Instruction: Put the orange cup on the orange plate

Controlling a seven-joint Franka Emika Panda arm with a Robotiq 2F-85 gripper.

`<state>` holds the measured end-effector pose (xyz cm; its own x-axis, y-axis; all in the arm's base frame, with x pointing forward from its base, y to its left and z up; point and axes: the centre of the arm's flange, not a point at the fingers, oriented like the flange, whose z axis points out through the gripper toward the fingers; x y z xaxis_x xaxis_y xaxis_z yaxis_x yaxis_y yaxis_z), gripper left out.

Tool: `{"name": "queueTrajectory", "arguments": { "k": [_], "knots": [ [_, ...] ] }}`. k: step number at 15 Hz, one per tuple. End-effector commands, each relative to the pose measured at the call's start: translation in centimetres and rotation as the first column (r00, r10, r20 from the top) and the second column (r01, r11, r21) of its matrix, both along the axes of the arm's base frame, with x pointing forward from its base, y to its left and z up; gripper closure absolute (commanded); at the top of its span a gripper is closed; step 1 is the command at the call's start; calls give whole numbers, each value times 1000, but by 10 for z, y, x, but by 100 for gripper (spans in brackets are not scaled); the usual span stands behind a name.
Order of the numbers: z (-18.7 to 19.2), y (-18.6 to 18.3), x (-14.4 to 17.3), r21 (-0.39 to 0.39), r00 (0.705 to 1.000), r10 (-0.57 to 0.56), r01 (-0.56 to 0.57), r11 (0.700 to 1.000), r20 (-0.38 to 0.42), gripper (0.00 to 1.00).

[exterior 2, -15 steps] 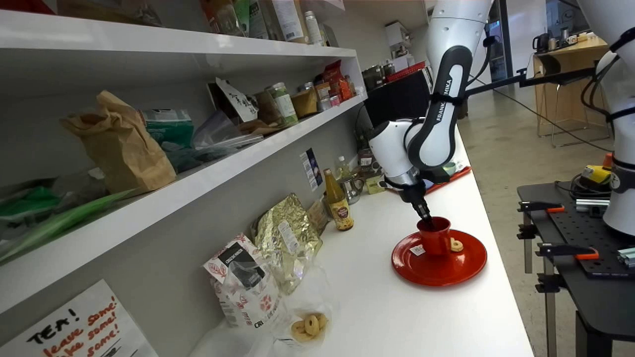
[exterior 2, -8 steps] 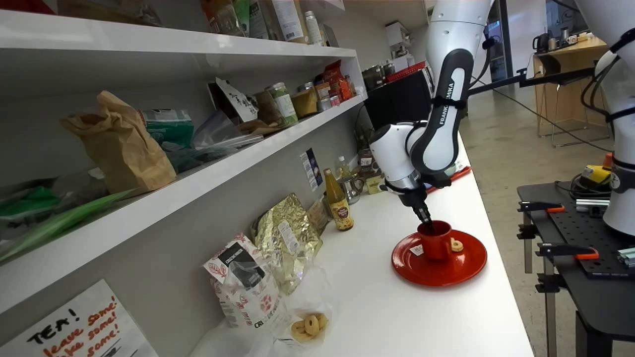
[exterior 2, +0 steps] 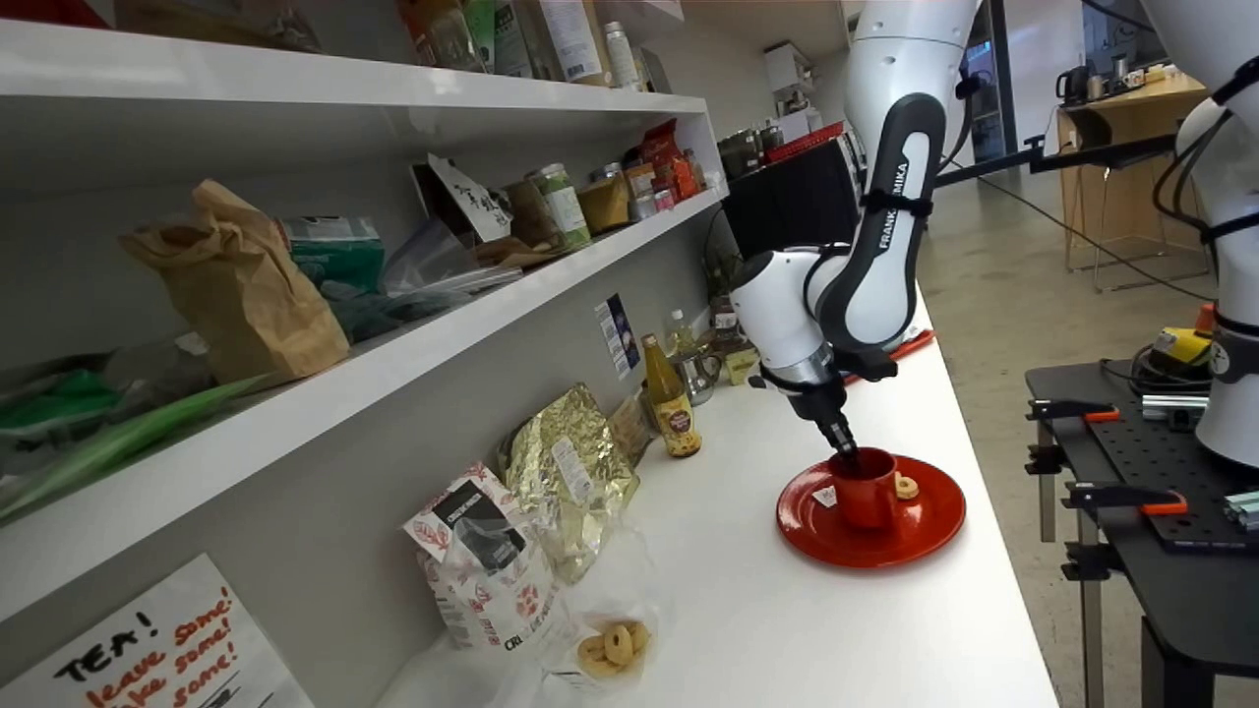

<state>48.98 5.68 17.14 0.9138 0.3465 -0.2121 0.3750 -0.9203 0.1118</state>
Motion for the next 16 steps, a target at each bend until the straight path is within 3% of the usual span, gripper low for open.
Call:
{"name": "queueTrajectory", "arguments": {
  "k": [1,10,11,15,16],
  "knots": [
    [-5,11,4,3,1000,10,-10,1000,1,97],
    [-25,10,-3,-8,999,13,-14,1000,-49,98],
    [-19,9,-6,-1,999,18,-18,1000,-39,92],
    [-19,9,-6,-2,999,18,-18,1000,-39,92],
    [-19,9,-6,-2,999,18,-18,1000,-39,67]
  ]
}}
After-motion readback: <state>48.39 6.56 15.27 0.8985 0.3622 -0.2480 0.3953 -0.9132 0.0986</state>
